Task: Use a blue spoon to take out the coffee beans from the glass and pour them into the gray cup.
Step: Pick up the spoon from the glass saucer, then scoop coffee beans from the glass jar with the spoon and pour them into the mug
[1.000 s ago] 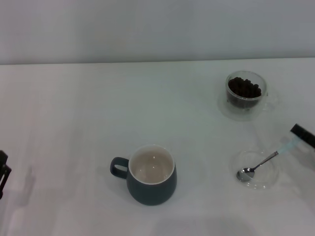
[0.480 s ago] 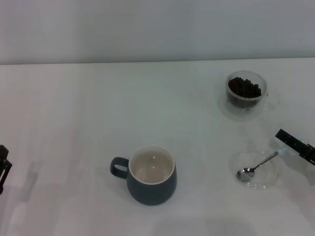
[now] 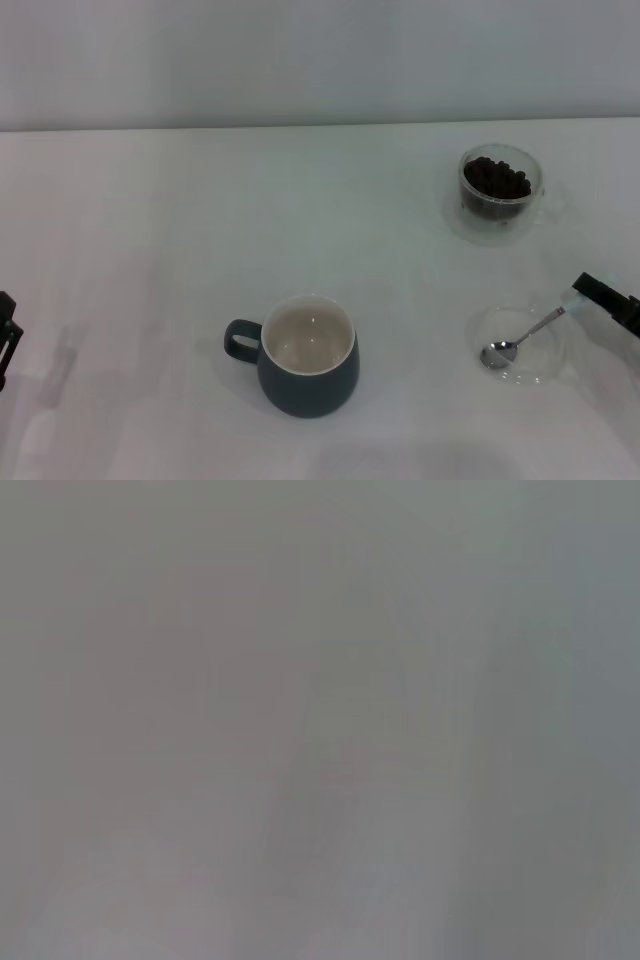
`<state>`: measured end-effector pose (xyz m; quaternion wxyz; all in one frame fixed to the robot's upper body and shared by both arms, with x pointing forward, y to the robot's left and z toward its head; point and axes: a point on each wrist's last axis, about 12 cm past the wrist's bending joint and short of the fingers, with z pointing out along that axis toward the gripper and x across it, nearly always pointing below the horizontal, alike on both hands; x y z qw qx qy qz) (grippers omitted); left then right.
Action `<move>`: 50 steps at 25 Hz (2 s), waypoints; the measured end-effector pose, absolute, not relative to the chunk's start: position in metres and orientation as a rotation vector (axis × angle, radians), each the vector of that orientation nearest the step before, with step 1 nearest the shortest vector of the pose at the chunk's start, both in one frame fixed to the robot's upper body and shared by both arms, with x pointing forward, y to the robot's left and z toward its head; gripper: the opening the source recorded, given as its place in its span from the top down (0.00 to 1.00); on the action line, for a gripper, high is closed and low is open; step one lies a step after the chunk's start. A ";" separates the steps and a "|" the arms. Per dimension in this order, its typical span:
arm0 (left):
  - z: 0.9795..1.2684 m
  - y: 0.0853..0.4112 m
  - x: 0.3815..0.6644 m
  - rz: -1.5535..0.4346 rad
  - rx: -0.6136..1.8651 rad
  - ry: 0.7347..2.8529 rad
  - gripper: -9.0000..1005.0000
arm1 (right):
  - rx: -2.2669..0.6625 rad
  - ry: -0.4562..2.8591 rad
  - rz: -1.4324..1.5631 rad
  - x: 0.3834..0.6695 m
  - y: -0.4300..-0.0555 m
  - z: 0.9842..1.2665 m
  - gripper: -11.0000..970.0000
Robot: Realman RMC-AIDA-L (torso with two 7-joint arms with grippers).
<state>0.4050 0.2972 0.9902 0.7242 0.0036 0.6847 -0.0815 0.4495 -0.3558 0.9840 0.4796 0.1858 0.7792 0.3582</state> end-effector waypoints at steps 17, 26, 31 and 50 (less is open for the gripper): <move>0.992 0.297 0.405 -0.183 0.010 1.497 0.20 | 0.465 1.836 0.964 0.450 -0.350 0.992 0.80; 0.995 0.298 0.402 -0.182 0.007 1.468 0.20 | 0.452 1.736 1.013 0.458 -0.349 1.005 0.84; 0.995 0.298 0.402 -0.181 0.006 1.468 0.20 | 0.396 1.622 0.997 0.479 -0.353 1.025 0.84; 0.996 0.296 0.404 -0.189 0.011 1.463 0.20 | -0.119 1.390 0.514 0.557 -0.318 1.074 0.84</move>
